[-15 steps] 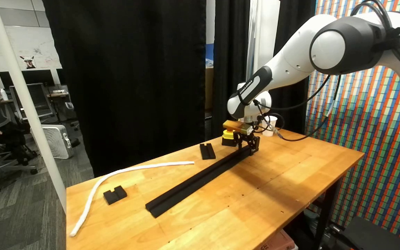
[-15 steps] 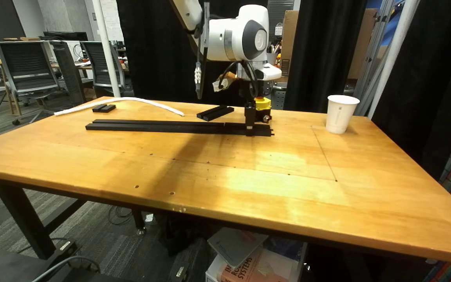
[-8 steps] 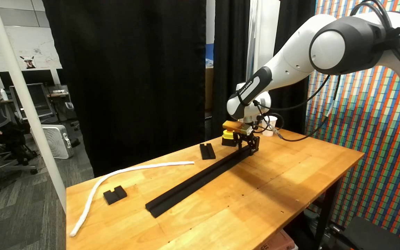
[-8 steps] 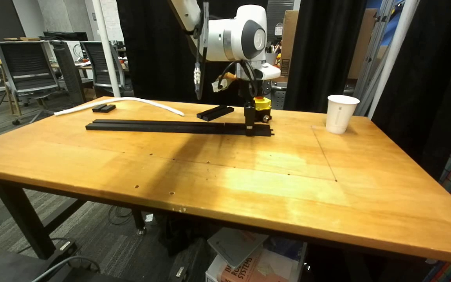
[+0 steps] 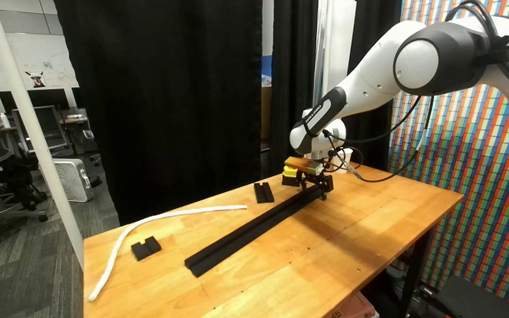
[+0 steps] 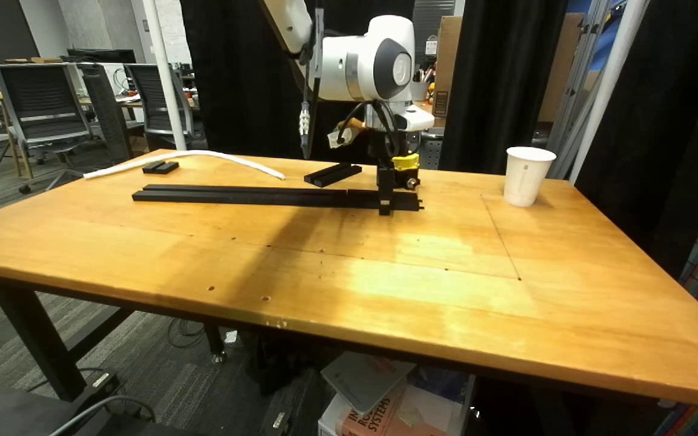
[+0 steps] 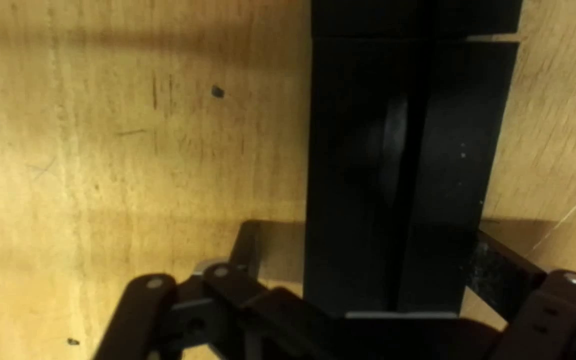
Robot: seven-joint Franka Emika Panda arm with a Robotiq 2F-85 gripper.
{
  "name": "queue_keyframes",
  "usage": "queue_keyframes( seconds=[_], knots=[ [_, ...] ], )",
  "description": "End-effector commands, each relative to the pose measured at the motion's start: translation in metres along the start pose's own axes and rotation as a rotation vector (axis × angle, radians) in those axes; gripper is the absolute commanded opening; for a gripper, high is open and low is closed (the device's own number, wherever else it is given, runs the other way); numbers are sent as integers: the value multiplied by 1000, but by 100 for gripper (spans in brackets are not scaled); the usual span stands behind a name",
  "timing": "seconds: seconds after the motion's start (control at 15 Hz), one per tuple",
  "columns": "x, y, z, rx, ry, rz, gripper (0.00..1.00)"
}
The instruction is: Connect four black pieces together
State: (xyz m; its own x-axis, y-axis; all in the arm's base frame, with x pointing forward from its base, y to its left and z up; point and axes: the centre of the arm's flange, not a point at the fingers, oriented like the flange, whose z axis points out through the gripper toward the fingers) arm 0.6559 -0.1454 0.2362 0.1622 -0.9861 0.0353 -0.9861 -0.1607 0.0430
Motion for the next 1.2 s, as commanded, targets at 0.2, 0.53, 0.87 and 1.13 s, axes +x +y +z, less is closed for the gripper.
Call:
queue_keyframes(
  seconds=[0.2, 0.53, 0.87, 1.13],
  knots=[
    [-18, 24, -74, 157, -95, -128, 100],
    [-37, 74, -159, 240, -95, -307, 100],
    [-67, 151, -208, 223, -138, -593, 100],
    [-96, 220, -230, 178, -157, -816, 100]
  ],
)
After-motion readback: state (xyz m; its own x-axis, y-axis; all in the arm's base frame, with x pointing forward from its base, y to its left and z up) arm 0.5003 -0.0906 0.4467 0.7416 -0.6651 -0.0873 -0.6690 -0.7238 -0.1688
